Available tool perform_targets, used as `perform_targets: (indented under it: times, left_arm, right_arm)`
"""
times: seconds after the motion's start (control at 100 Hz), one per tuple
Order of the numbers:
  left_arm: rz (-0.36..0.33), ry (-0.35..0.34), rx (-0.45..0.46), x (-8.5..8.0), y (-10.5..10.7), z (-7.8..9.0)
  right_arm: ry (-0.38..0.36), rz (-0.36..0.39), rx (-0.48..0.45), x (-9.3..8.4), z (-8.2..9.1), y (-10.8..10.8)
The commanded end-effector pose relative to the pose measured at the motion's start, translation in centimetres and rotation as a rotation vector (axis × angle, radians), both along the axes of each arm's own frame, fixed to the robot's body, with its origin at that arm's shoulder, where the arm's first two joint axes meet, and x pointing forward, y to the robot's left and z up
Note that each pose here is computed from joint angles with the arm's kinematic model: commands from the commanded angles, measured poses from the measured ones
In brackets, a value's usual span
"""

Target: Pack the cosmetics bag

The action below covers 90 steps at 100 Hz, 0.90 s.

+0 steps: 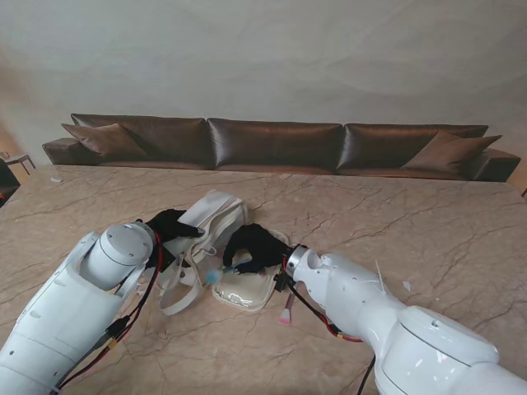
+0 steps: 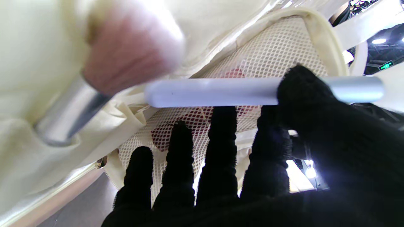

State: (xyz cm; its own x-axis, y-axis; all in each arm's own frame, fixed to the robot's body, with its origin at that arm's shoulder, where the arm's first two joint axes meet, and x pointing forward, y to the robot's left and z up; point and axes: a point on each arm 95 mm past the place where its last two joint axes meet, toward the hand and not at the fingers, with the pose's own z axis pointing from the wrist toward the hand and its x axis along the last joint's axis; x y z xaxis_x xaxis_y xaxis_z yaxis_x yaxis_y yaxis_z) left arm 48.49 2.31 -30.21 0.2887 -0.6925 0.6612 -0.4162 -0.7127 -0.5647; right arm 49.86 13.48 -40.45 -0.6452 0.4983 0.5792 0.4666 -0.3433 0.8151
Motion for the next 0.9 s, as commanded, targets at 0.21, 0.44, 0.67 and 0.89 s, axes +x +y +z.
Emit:
perform_targets:
  times: [0.21,0.44,0.67,0.89]
  left_arm:
    - [-0.013,-0.012,0.016,0.3,0.0,0.4]
    - [-0.015,-0.004,0.000,0.3,-0.1,0.4]
    - [-0.009,0.013,-0.027,0.3,0.0,0.5]
    - [-0.012,0.030,-0.030,0.4,0.4,0.5]
  right_arm:
    - [-0.023,-0.011,0.017,0.2,0.4,-0.4]
    - [-0.009,-0.025,0.024,0.5,0.5,-1.1]
    - [0.004,-0.025,0.053,0.3,0.4,-0.7]
    - [0.025,-0.012,0.060,0.0,0.1,-0.5]
